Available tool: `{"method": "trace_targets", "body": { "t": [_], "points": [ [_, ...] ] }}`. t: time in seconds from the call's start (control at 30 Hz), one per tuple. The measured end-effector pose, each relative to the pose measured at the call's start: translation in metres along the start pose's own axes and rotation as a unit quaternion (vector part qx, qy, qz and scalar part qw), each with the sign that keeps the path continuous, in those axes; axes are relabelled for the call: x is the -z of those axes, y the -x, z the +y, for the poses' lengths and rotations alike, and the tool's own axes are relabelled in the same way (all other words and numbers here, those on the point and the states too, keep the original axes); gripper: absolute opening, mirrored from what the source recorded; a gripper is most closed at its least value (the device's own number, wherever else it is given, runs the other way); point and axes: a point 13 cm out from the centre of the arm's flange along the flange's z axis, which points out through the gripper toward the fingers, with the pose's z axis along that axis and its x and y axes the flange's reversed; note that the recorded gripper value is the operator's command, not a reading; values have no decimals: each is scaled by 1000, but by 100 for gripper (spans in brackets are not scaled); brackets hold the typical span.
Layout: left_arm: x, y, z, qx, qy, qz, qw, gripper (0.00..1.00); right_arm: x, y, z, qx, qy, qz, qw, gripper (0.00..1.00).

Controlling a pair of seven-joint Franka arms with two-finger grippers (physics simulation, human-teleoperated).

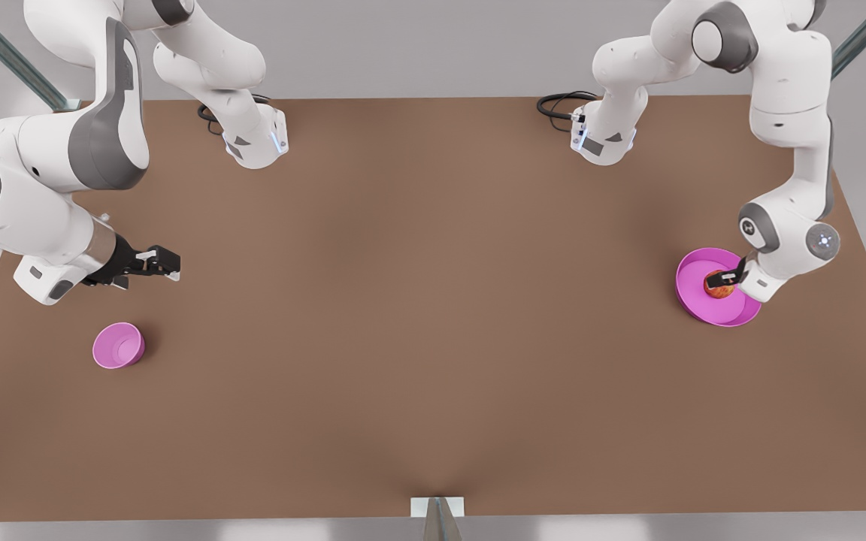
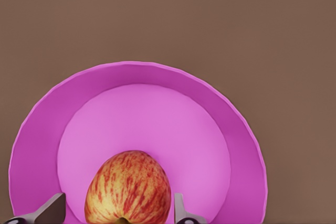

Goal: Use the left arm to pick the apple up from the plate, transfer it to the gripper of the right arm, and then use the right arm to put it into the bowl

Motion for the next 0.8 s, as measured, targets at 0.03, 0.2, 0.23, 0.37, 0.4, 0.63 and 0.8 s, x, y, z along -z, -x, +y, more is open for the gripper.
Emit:
{"method": "trace_targets", "body": {
  "t": [0.03,0.2,0.23,0.37,0.4,0.63,0.8],
  "points": [
    [-2,0,-1,-3,0,0,1000,100,0,0,0,0,0,0,1000,100],
    [-18,-2,-3,-11,-1,5,1000,100,0,0,-1,0,0,0,1000,100],
    [-20,-2,-2,-13,-1,5,1000,100,0,0,-1,0,0,0,1000,100],
    [-29,-4,0,-14,-3,7,1000,99,0,0,-1,1,0,0,1000,100],
    [-30,-3,-1,-16,-4,6,1000,97,0,0,0,2,0,0,1000,100],
    [-31,-1,-4,-27,-5,3,1000,87,0,0,0,4,0,0,1000,100],
    [-31,-1,-4,-32,-4,3,999,81,0,0,0,4,0,0,1000,100]
  ]
}}
